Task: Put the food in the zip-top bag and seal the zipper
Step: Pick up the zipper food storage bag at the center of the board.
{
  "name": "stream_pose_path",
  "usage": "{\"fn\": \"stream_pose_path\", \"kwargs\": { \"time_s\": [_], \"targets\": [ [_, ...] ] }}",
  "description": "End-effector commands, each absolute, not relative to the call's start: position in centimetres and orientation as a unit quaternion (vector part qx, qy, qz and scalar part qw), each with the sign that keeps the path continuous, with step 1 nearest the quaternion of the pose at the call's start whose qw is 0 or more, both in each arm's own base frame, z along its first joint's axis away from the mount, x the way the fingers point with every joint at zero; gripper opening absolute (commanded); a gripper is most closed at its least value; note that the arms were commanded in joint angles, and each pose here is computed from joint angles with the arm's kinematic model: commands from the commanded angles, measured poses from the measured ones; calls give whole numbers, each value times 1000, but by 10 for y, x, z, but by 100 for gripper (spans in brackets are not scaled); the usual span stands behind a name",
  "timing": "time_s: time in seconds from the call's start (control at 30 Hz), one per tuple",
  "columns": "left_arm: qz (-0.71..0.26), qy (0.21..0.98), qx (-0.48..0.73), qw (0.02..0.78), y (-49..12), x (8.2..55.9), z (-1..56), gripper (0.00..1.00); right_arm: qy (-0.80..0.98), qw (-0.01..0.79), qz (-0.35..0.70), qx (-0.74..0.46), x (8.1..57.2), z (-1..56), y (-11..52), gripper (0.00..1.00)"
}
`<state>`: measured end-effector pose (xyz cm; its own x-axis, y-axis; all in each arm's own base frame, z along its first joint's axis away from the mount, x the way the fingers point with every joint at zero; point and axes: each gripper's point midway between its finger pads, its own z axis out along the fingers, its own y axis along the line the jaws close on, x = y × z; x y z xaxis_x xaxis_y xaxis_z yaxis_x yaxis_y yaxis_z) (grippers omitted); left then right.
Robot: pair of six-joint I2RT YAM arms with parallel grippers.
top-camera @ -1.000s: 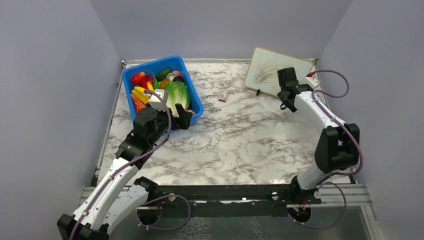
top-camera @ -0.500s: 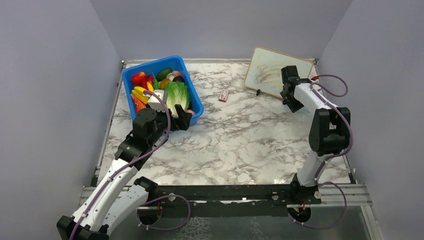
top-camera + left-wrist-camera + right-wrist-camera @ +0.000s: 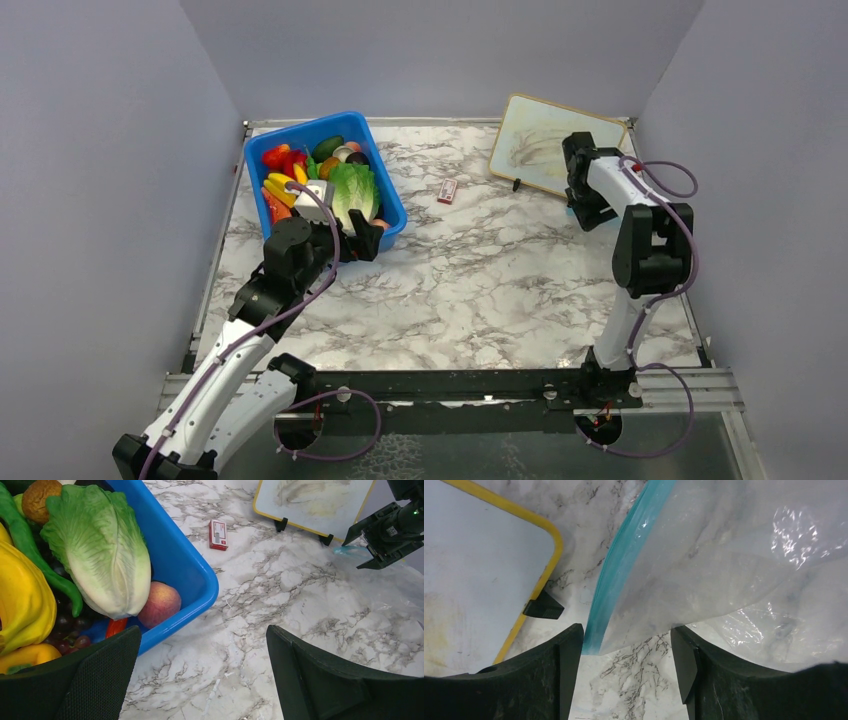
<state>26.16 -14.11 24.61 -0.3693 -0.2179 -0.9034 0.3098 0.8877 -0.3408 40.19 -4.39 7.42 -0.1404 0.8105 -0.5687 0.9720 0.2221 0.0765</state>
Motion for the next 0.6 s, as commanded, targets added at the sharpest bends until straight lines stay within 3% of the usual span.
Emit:
{"fn": "stream_pose_path", "kwargs": {
  "time_s": [0.0, 0.1, 0.33, 0.57],
  "targets": [
    [-235, 787, 34, 569, -140, 260, 249, 100, 726, 233, -169, 624, 395, 64, -45, 65],
    [-237, 787, 37, 568, -141, 259, 249, 100, 723, 232, -170, 628, 393, 62, -46, 66],
    [-240, 783, 39, 573, -141, 257, 253, 100, 734, 224, -165, 619, 386, 59, -43, 56],
    [-240, 785, 42, 570, -142, 257, 251, 100, 753, 251, -125, 596, 378, 58, -38, 40]
  ]
}}
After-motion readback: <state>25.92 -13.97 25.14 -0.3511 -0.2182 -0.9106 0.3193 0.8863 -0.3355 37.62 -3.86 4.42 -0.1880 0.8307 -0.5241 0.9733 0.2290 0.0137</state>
